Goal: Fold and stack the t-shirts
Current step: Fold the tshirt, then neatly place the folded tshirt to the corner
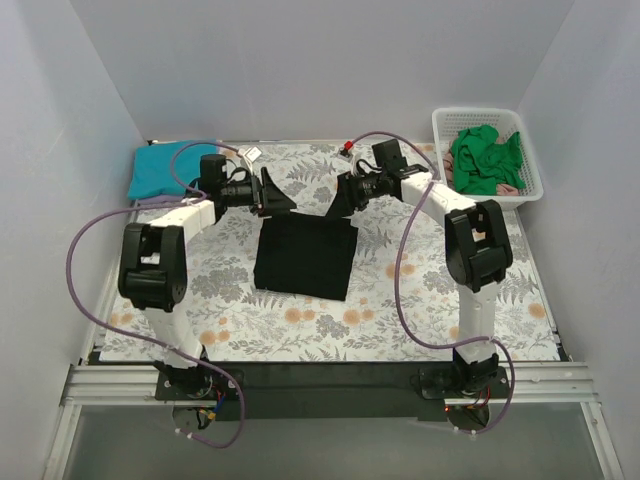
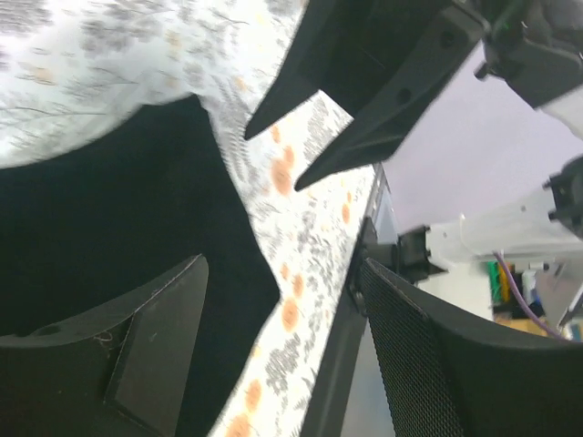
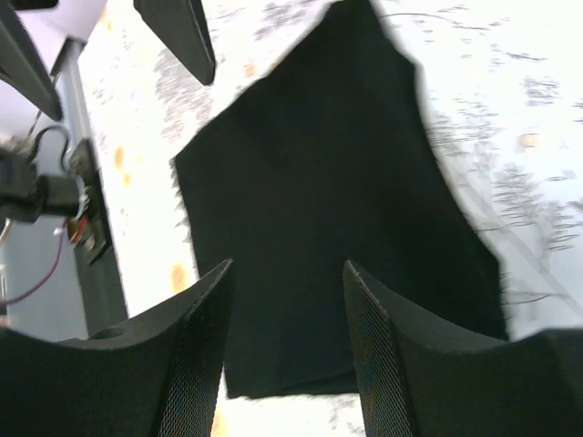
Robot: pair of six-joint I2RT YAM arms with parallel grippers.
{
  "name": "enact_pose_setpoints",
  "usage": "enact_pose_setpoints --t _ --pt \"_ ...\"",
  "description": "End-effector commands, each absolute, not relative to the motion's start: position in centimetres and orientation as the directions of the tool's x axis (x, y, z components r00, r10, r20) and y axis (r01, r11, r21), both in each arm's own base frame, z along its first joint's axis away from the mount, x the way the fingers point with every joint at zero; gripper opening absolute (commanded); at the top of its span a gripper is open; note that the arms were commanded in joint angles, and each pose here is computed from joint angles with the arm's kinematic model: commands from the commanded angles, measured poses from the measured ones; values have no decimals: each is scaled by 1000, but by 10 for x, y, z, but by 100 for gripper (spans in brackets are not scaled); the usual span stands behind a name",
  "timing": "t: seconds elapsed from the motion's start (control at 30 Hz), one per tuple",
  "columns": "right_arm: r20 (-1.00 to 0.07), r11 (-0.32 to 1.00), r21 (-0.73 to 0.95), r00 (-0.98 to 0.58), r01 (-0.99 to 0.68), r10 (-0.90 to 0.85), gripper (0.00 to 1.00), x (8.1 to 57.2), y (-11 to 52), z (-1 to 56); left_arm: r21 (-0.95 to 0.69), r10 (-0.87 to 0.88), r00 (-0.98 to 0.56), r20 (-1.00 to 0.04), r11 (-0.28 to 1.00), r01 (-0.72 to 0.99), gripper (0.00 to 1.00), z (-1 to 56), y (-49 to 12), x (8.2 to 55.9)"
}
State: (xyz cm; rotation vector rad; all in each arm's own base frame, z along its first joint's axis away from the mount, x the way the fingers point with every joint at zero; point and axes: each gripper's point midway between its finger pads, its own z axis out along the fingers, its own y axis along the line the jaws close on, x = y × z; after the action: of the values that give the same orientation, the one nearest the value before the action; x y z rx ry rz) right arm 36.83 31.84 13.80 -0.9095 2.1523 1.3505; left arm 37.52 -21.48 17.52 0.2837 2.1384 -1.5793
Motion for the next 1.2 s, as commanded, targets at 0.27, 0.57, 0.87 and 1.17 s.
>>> enact_pose_setpoints --t 0.27,0.57,0.87,1.17 --pt "-497 473 685 -831 -553 -252 55 407 307 39 -893 -215 -925 -313 399 210 66 72 -210 436" --pt "-547 616 585 -818 -528 -181 55 467 280 19 -825 -258 -837 -483 455 335 73 124 -181 462" --pt "-783 581 412 -599 -702 -169 82 498 297 152 -677 -334 -669 -664 649 348 88 210 -102 421" --pt "-784 508 -119 -233 -853 -575 73 399 356 181 -659 -449 -617 -647 736 155 90 230 -70 373"
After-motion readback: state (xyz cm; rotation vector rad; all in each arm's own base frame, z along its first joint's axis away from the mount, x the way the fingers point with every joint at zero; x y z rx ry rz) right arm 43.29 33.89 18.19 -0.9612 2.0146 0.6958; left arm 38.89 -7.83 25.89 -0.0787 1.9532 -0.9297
